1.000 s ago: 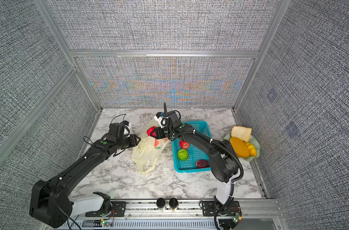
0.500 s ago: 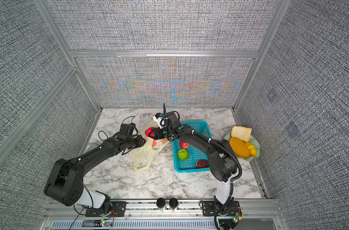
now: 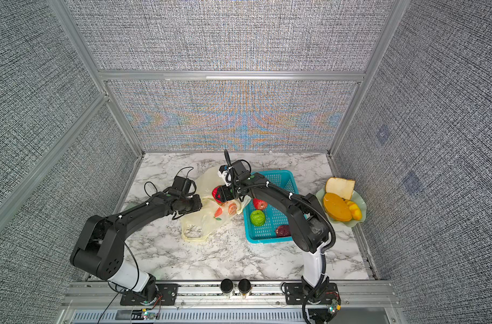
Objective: Untie the knot of a plastic bag & take out the apple
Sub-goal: Pick up the apple from the plastic bag, then place the apple in the basket.
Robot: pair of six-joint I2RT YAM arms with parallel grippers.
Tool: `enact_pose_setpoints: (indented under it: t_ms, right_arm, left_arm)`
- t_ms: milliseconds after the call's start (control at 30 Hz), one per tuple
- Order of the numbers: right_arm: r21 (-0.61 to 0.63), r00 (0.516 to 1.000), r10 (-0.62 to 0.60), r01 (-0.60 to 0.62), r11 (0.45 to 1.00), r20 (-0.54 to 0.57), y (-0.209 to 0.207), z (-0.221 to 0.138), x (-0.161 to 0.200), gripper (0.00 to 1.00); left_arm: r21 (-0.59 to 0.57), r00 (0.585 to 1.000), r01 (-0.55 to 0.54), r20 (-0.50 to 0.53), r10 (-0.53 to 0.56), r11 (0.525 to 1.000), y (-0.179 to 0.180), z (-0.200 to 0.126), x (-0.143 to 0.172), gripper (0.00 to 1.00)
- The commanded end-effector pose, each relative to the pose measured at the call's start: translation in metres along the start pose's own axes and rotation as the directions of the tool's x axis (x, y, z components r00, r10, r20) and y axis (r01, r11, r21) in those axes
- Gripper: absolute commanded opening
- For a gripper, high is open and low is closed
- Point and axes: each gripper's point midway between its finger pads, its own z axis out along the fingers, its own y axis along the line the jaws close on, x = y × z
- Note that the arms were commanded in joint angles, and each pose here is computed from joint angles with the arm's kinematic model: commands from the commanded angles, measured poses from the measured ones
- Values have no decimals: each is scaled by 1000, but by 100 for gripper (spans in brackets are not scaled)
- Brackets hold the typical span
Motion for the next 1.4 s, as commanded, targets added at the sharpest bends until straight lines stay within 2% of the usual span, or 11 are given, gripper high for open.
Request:
enact_pose_setpoints:
  t_ms: [0, 133, 200, 267, 433, 533, 600, 700, 800, 1067, 1367]
  right_arm:
    - [-1, 997, -38, 38, 999, 70, 9, -23, -14, 58]
    - [-148, 970, -92, 127, 981, 223, 50, -72, -43, 59]
    - [-273, 944, -98, 189, 943, 314, 77, -108, -58, 59]
    - [-281, 916, -79, 202, 938, 393, 82, -138, -70, 59]
    - [25, 884, 3, -17, 1000, 467, -1, -192, -74, 59]
    - [225, 870, 18, -147, 963, 493, -51, -223, -55, 60]
    - [382, 892, 13, -206, 901, 452, -81, -234, -31, 60]
    - [521, 937, 89, -265, 812, 338, -115, -235, 14, 61]
    - [563, 960, 165, -267, 782, 226, -128, -221, 56, 62]
    - [592, 937, 348, -284, 754, 6, -143, -177, 136, 68]
    - [570, 924, 382, -294, 767, -37, -147, -155, 145, 78]
  left_arm:
    - [-36, 1000, -14, -7, 14, 999, 8, -3, 2, 26]
    - [-44, 1000, -13, 8, 14, 999, 9, -9, -1, 26]
    - [-39, 1000, -21, 20, 22, 999, 6, -14, -6, 26]
    - [-32, 999, -33, 37, 34, 999, 1, -21, -12, 27]
    - [-11, 983, -67, 172, 68, 998, -13, -61, -43, 34]
    - [1, 951, -99, 294, 94, 995, -24, -103, -65, 38]
    - [-1, 915, -139, 382, 129, 990, -29, -134, -78, 40]
    - [-1, 839, -169, 524, 145, 986, -33, -177, -91, 43]
    - [-17, 779, -155, 613, 133, 988, -27, -212, -94, 49]
    - [-96, 786, -100, 603, 137, 990, -2, -218, -80, 52]
    - [-92, 707, -44, 701, 96, 995, 18, -229, -68, 44]
